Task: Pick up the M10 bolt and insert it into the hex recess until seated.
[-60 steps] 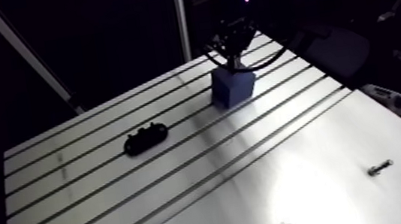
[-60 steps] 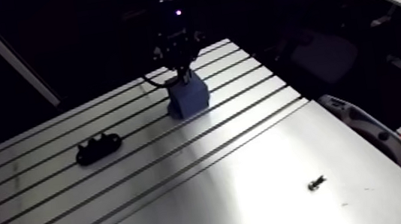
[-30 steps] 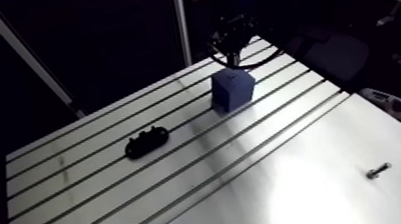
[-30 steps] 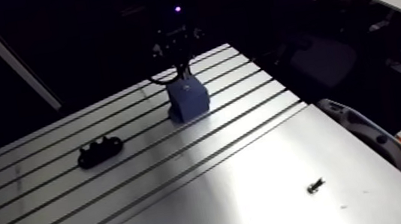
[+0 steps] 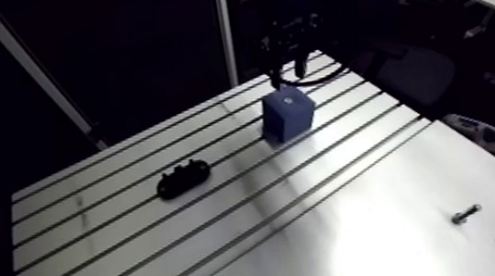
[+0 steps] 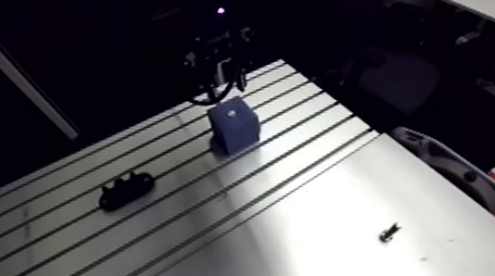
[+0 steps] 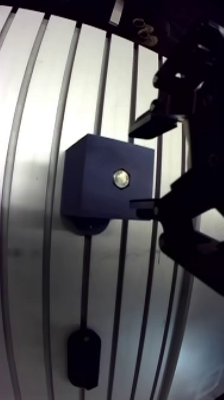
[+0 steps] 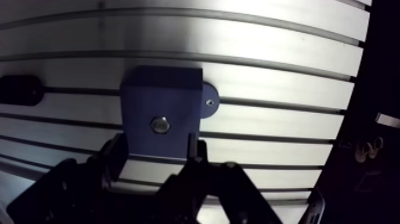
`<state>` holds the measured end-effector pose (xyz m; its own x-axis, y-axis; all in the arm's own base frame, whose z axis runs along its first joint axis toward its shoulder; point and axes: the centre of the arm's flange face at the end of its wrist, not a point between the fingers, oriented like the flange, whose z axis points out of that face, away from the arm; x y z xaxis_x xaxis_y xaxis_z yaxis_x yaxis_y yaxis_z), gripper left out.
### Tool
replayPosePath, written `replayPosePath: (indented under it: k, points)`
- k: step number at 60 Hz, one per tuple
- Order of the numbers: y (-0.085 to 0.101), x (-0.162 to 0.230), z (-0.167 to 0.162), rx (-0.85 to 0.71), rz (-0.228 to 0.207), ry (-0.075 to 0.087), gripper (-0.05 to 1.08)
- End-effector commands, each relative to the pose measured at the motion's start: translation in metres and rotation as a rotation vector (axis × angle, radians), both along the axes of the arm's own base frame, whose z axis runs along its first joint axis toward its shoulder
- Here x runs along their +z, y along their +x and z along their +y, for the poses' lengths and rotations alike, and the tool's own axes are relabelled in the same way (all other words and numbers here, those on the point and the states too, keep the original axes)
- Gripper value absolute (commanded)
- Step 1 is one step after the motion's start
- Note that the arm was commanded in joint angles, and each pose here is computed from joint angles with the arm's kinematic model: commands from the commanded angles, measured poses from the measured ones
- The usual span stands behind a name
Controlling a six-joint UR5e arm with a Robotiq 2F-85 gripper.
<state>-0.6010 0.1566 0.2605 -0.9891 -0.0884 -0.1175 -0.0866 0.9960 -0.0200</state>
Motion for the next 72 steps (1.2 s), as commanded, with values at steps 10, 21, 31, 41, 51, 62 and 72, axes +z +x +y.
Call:
replayPosePath:
  k: [10, 21, 31, 41, 51, 62, 72]
  points:
    - [0.013, 0.041, -0.007, -0.045, -0.021, -0.008, 0.0]
    - [0.031, 0.11, -0.02, -0.116, 0.017, 0.012, 0.0]
    - [0.037, 0.151, -0.073, -0.081, 0.033, 0.027, 0.0]
    - [0.036, 0.176, -0.112, -0.072, 0.06, 0.043, 0.0]
    - [0.031, 0.2, -0.144, -0.059, 0.073, 0.046, 0.0]
    - [0.03, 0.217, -0.159, -0.049, 0.076, 0.046, 0.0]
    - [0.031, 0.228, -0.175, -0.03, 0.074, 0.043, 0.01]
